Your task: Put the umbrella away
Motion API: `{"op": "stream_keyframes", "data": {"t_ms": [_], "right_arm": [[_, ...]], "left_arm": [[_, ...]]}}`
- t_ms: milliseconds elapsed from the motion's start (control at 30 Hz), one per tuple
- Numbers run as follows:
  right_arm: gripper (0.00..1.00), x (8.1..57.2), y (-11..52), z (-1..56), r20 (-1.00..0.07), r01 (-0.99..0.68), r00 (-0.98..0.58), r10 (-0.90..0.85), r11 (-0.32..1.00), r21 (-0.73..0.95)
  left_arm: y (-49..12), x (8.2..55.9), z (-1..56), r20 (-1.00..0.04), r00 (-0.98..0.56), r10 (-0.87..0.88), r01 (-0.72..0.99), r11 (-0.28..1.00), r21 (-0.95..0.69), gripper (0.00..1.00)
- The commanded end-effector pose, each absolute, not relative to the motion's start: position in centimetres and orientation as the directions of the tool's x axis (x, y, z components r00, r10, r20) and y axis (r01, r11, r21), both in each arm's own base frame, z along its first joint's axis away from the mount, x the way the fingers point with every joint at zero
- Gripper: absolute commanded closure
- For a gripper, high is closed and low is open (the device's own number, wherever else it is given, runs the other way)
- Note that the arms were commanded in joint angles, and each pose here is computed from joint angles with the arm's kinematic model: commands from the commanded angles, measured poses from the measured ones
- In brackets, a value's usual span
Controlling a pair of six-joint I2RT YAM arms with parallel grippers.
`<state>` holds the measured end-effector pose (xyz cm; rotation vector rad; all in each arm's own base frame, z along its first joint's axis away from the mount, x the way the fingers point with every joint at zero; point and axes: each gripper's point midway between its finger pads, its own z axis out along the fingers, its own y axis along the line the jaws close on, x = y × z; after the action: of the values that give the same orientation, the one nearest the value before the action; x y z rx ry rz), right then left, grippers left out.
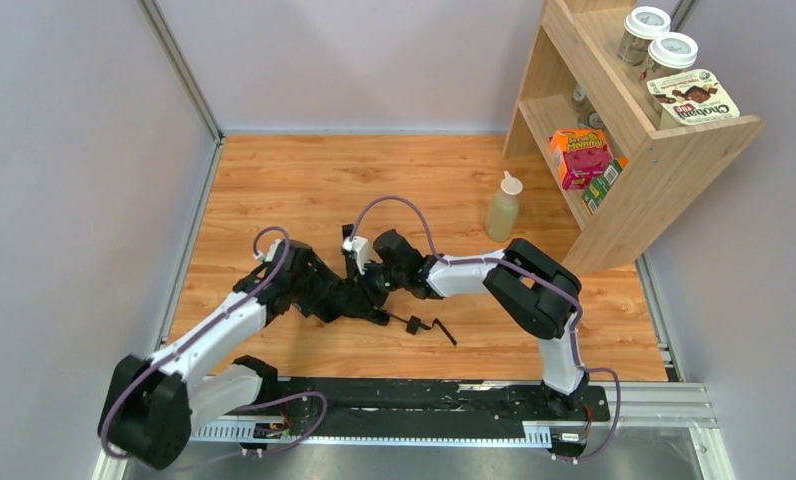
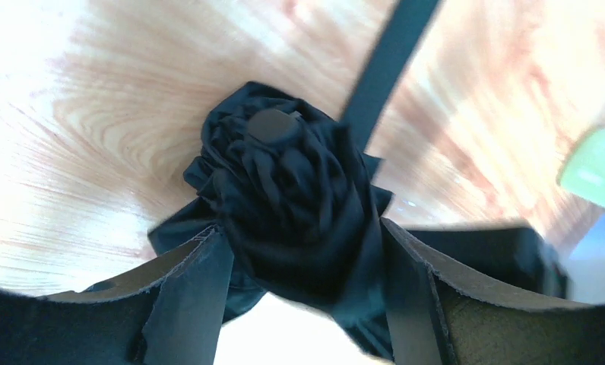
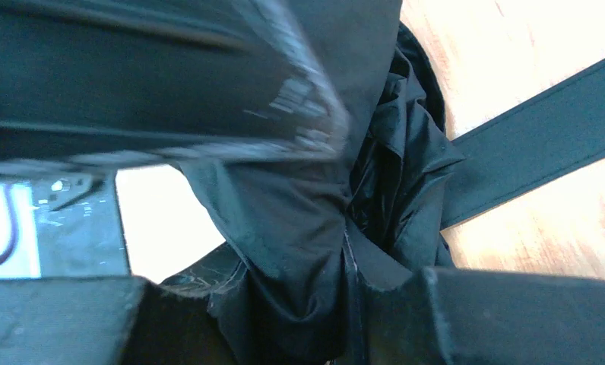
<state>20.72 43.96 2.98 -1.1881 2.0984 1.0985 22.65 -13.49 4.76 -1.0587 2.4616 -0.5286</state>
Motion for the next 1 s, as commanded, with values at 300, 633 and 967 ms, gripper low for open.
{"op": "stream_keyframes", "data": {"t_ms": [300, 633, 967], "right_arm": [[1.00, 16.9, 38.5, -5.4, -0.185, -0.437, -0.837, -0.514, 0.426, 0.792], [1.00, 18.1, 39.0, -4.7, -0.104, -0.351, -0.866, -0.488, 0.446, 0.823], [1.00, 18.6, 39.7, -3.4, -0.081, -0.305, -0.860, -0.503, 0.381, 0.873]], "left_arm": [[-13.4, 23.5, 15.5, -0.480, -0.589, -0.650, -0.208, 0.696, -0.688, 0.25], [-15.1, 23.1, 11.0, -0.167, -0.632, -0.757, -0.552, 0.591, -0.588, 0.24], [-14.3, 25.4, 4.0, -0.199, -0.544, -0.816, -0.610, 0.546, -0.573, 0.23]]}}
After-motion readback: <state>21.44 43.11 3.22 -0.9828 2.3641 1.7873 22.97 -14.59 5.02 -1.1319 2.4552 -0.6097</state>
